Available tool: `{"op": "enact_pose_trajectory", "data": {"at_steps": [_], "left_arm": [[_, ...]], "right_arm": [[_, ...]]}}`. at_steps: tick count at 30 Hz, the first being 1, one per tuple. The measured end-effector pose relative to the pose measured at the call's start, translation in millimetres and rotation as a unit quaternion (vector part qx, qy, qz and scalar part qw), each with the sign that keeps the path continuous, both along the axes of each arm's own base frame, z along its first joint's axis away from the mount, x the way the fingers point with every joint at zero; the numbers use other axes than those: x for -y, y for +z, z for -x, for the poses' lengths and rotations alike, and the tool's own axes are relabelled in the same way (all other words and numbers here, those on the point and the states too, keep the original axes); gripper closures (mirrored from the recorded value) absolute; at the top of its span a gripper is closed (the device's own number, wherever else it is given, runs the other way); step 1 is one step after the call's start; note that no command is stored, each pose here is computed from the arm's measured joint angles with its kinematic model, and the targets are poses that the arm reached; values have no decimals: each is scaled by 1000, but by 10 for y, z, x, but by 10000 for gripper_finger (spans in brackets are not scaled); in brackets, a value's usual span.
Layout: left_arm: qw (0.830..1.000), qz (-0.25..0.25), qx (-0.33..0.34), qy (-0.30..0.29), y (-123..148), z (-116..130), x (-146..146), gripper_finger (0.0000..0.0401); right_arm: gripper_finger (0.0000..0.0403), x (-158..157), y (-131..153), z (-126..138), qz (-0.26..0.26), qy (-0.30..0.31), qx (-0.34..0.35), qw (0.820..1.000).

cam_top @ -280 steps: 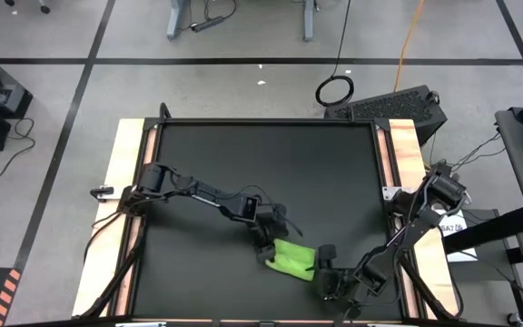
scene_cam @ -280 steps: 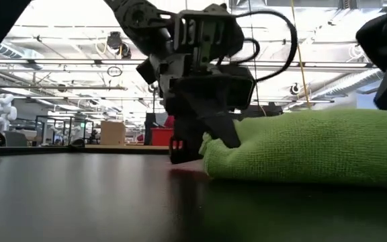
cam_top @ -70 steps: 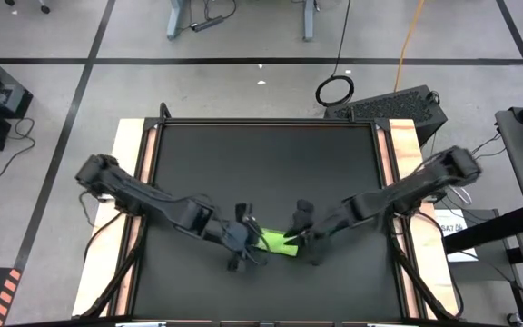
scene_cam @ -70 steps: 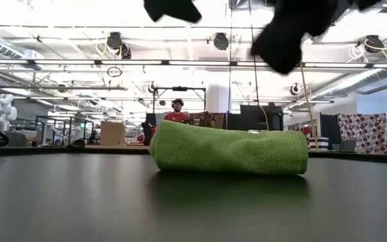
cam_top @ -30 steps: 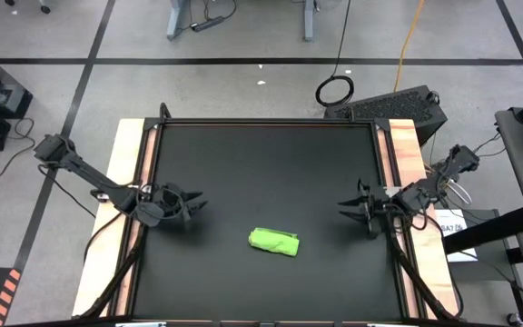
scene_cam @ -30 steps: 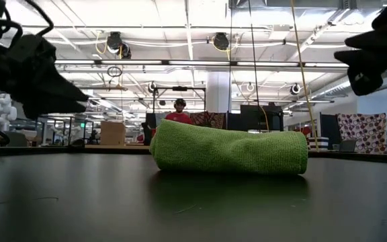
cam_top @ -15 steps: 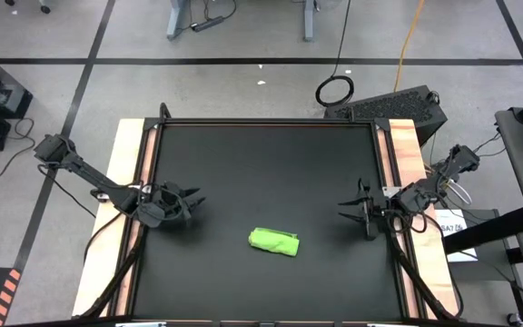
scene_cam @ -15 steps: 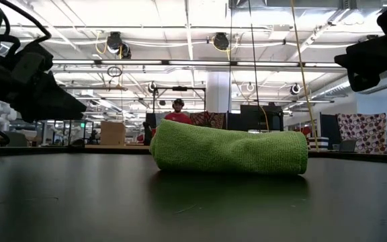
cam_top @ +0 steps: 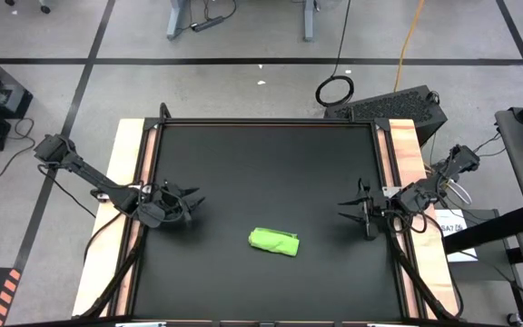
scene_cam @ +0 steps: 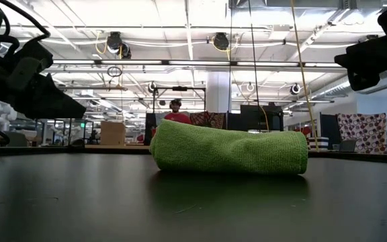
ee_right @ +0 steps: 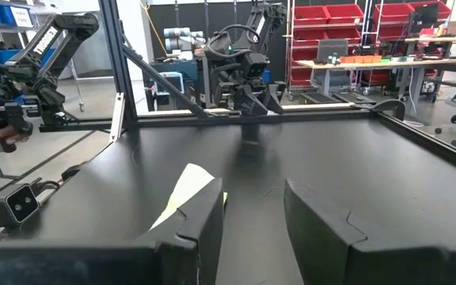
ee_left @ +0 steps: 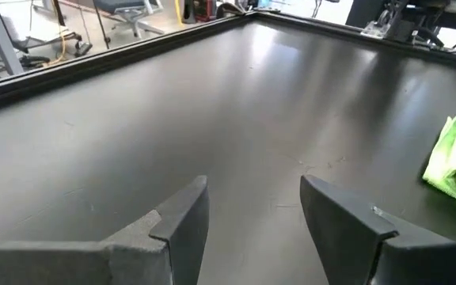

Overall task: Roll towel
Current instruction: Return to Home Position

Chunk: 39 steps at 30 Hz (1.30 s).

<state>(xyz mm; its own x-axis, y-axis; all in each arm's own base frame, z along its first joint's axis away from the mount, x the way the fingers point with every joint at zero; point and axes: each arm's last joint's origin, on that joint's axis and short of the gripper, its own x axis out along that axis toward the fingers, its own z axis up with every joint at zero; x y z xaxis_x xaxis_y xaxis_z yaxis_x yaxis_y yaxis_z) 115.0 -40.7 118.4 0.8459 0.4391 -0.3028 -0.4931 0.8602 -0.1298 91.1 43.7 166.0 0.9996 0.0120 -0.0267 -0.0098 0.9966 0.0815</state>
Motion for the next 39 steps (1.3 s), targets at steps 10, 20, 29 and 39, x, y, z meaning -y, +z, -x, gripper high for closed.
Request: {"op": "enact_pose_trajectory", "data": {"at_steps": [10, 20, 29, 39], "left_arm": [[1000, 0, 1, 1, 0, 0, 0, 198], [1000, 12, -6, -21, -8, -3, 12, 198], [1000, 14, -6, -22, -9, -3, 13, 198], [1000, 14, -7, -23, -10, -2, 13, 198]], "right_arm": [[278, 1, 1, 0, 0, -1, 0, 1000], [278, 1, 1, 0, 0, -2, 0, 1000], [278, 1, 2, 0, 0, -2, 1, 1000], [278, 1, 2, 0, 0, -2, 1, 1000]]}}
